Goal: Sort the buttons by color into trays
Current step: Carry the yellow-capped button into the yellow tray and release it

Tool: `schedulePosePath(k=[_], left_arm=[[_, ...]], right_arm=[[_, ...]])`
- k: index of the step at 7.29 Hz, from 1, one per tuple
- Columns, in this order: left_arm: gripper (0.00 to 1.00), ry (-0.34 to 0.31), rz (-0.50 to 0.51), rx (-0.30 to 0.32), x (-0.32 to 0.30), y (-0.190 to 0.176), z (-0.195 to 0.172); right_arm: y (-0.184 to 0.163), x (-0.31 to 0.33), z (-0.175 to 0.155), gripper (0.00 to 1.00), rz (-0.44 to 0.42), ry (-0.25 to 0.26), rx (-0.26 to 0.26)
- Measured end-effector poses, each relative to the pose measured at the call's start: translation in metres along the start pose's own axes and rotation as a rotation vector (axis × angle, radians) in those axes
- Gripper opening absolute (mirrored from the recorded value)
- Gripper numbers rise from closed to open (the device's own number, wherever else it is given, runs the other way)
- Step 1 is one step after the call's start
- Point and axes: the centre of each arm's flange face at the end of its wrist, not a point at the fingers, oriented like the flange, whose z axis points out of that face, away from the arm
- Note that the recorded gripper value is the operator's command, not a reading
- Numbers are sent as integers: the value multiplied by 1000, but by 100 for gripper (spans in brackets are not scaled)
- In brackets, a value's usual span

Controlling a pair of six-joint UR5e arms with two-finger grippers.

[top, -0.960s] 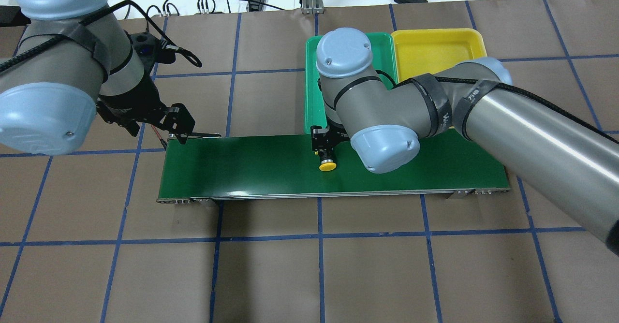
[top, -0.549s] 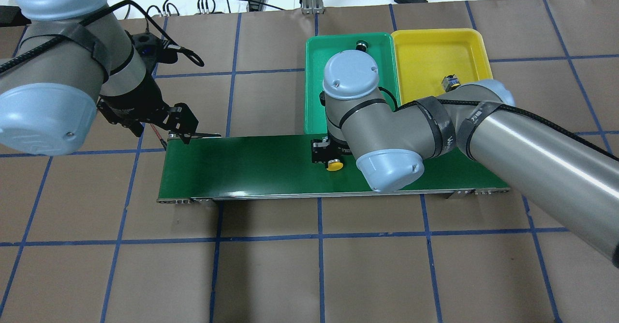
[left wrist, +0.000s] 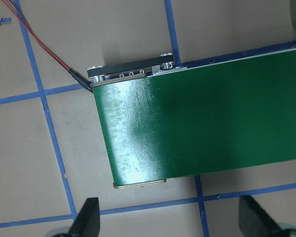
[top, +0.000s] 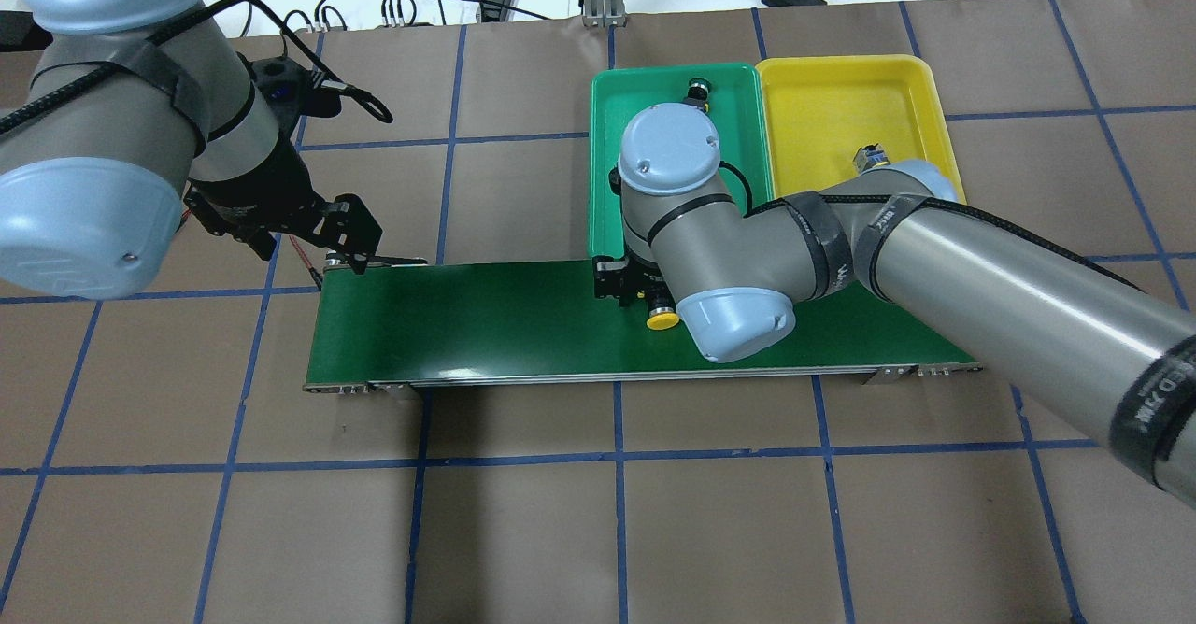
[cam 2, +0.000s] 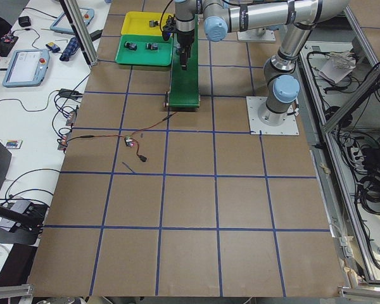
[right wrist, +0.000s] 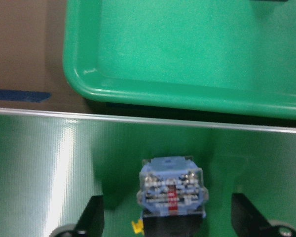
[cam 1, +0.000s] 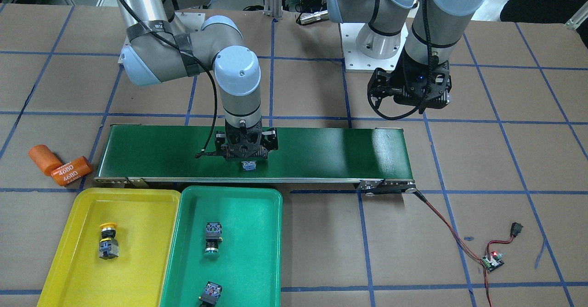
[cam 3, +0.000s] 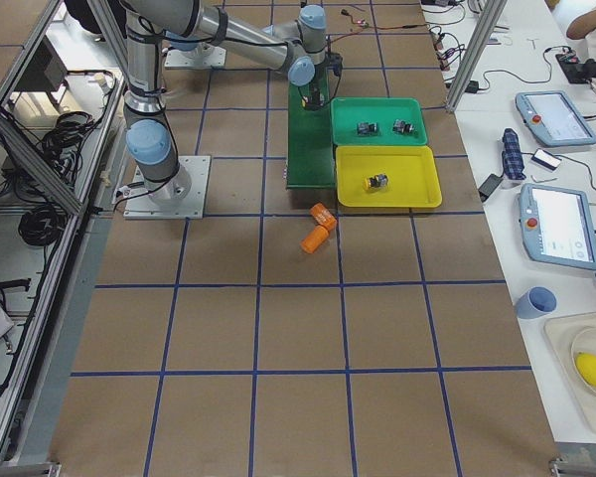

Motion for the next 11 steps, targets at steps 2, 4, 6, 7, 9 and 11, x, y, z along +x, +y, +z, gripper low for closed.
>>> schedulePosePath(k=[2, 4, 6, 7, 9, 11], left_arm=[[100, -1, 3, 1, 1, 0, 7], [100, -6, 10, -1, -2, -1, 10], [100, -11, 4, 20, -7, -3, 6], [100, -15, 0, 38, -7, -3, 1], [100, -16, 0, 55, 0, 11, -24], [100, 24, 5, 45, 7, 29, -48]], right_arm=[[-1, 3, -3, 0, -29, 8, 9], [-2, 8, -7, 0, -48, 27, 16], [-14, 28, -11, 0, -92, 54, 31], [-30, 48, -18, 0, -104, 65, 39], [-68, 85, -49, 0, -135, 72, 47], [-110, 123, -75, 0, -174, 80, 57]])
